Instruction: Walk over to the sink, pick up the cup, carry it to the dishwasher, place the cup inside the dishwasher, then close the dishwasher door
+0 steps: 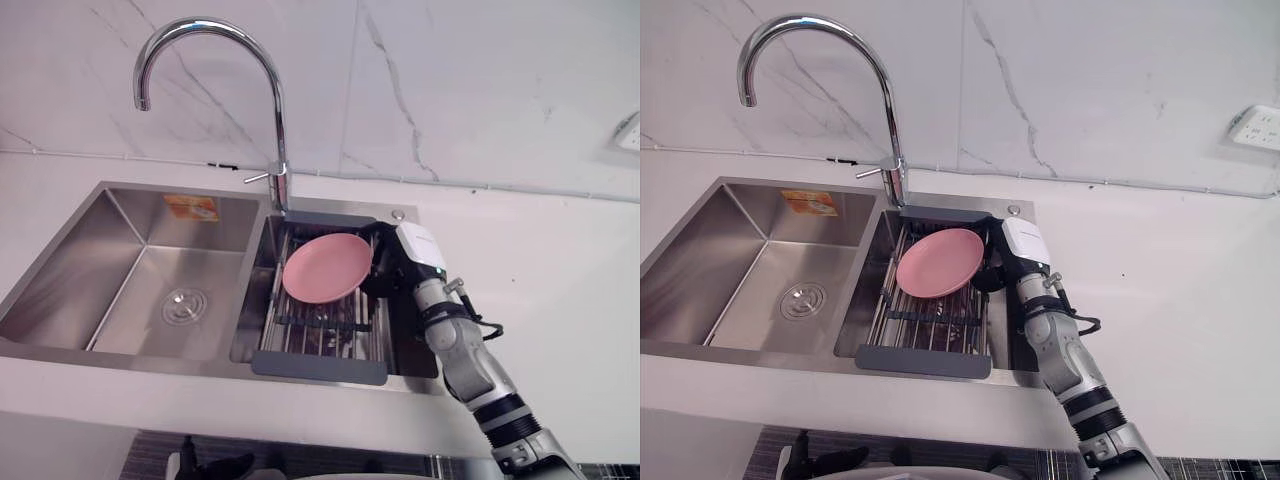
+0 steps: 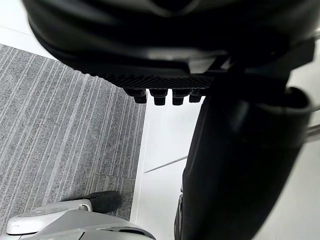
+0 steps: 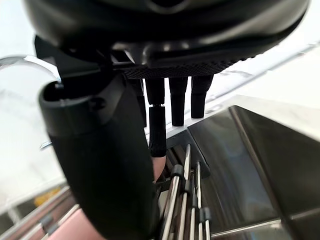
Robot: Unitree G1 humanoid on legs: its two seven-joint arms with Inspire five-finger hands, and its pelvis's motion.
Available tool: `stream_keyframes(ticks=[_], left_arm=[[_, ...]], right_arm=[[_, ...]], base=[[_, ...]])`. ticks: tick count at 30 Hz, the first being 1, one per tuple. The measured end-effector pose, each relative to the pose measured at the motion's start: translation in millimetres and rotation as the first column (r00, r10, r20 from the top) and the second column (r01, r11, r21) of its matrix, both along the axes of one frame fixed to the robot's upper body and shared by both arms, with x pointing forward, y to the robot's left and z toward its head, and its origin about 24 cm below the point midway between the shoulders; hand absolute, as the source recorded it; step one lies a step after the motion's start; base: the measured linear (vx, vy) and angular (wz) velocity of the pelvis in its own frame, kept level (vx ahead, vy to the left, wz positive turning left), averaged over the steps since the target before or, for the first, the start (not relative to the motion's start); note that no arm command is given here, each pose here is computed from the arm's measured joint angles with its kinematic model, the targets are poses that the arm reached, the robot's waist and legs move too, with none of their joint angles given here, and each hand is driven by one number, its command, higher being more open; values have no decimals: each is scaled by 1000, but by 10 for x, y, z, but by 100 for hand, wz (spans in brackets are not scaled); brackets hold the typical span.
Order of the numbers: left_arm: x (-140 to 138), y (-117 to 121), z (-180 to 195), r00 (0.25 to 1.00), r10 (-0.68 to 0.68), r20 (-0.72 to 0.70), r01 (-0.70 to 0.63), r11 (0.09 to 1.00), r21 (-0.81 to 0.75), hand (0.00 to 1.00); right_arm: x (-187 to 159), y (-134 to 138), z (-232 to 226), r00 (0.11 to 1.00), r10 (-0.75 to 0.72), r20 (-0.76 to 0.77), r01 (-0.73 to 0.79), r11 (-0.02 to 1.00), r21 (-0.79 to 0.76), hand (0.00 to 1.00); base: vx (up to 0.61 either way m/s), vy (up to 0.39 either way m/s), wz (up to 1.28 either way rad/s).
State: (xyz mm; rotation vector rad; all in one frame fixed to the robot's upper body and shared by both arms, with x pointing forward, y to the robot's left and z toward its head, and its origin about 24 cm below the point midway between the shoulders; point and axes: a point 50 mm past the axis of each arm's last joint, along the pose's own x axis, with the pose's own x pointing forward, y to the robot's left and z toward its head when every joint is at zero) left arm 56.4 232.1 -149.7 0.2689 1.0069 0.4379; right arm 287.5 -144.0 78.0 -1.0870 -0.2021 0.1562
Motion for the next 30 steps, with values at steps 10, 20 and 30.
stream_keyframes(ticks=[10, 20, 30], left_arm=[[-13, 24, 2, 1000, 0, -5, 0, 1000, 4, 100], [-100, 123, 13, 999, 26, -21, -25, 1000, 14, 100], [-120, 134, 17, 998, 54, -16, -54, 998, 11, 100]], right_arm=[[-335, -3, 304, 978, 194, 76, -175, 963, -203, 100], [-535, -19, 388, 945, 323, -56, -322, 882, -344, 100], [-563, -106, 610, 958, 284, 24, -252, 882, -398, 100]], base=[[0, 0, -3], [0, 0, -1], [0, 0, 0]])
